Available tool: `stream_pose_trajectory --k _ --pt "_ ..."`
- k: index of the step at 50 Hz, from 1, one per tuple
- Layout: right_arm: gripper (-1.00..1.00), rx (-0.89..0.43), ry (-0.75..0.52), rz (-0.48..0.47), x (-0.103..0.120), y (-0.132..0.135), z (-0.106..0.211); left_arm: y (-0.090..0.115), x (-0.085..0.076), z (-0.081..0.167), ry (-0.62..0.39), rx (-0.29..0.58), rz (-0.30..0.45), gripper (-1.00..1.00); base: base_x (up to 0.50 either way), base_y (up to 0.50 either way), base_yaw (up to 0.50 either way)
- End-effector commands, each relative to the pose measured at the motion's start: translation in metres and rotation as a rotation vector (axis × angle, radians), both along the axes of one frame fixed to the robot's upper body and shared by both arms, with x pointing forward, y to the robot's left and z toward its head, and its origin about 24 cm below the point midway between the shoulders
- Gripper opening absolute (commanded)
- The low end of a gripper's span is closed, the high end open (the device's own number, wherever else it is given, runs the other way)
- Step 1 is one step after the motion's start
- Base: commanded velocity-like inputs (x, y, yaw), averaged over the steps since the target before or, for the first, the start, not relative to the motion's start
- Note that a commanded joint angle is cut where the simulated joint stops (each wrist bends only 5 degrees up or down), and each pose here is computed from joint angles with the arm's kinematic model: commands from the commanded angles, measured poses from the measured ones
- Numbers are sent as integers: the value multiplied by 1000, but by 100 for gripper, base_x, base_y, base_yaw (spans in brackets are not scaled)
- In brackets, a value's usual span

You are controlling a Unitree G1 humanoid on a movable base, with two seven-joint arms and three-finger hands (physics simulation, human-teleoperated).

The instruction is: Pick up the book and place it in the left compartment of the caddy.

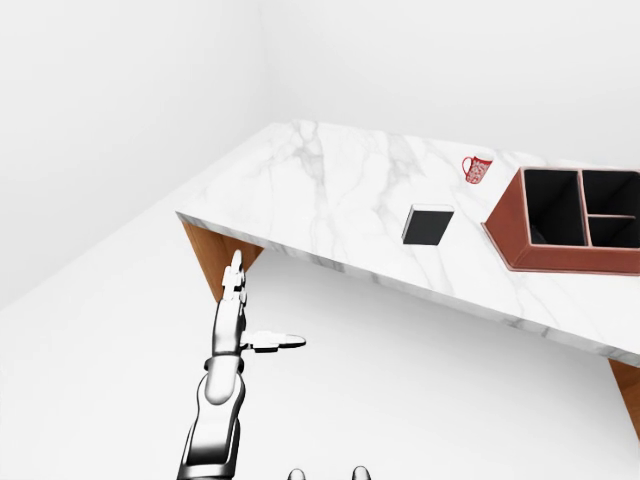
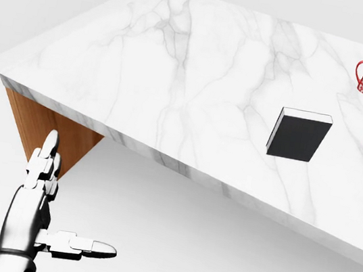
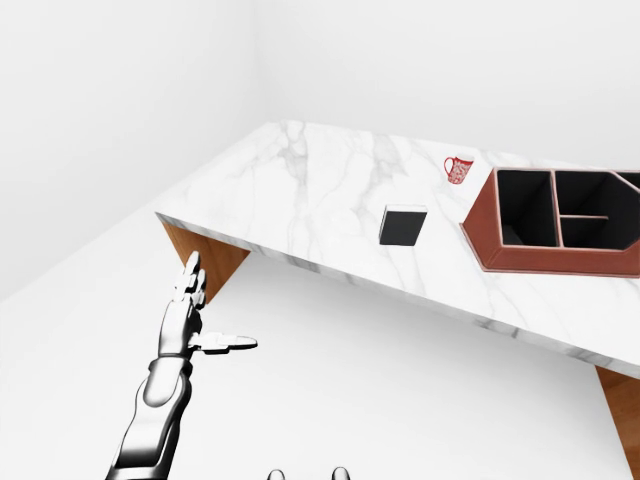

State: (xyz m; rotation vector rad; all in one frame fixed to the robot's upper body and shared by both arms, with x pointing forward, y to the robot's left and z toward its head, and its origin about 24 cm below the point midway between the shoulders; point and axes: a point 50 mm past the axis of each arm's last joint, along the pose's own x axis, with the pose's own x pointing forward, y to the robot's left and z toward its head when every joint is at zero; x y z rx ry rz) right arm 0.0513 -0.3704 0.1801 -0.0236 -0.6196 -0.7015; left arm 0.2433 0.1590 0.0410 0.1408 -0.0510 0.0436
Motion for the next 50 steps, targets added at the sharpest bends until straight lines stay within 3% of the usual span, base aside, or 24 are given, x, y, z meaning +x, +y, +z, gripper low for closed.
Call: stream_pose_trajectory --k 1,14,50 --pt "100 0 -2 -11 0 0 1 0 0 1 -3 3 -2 100 0 0 0" --pt "100 8 11 -18 1 -2 -2 -1 -2 3 -13 6 -7 100 1 -1 0" --pt "100 10 16 -16 3 -2 -3 -2 -3 4 -16 3 -15 100 11 -24 0"
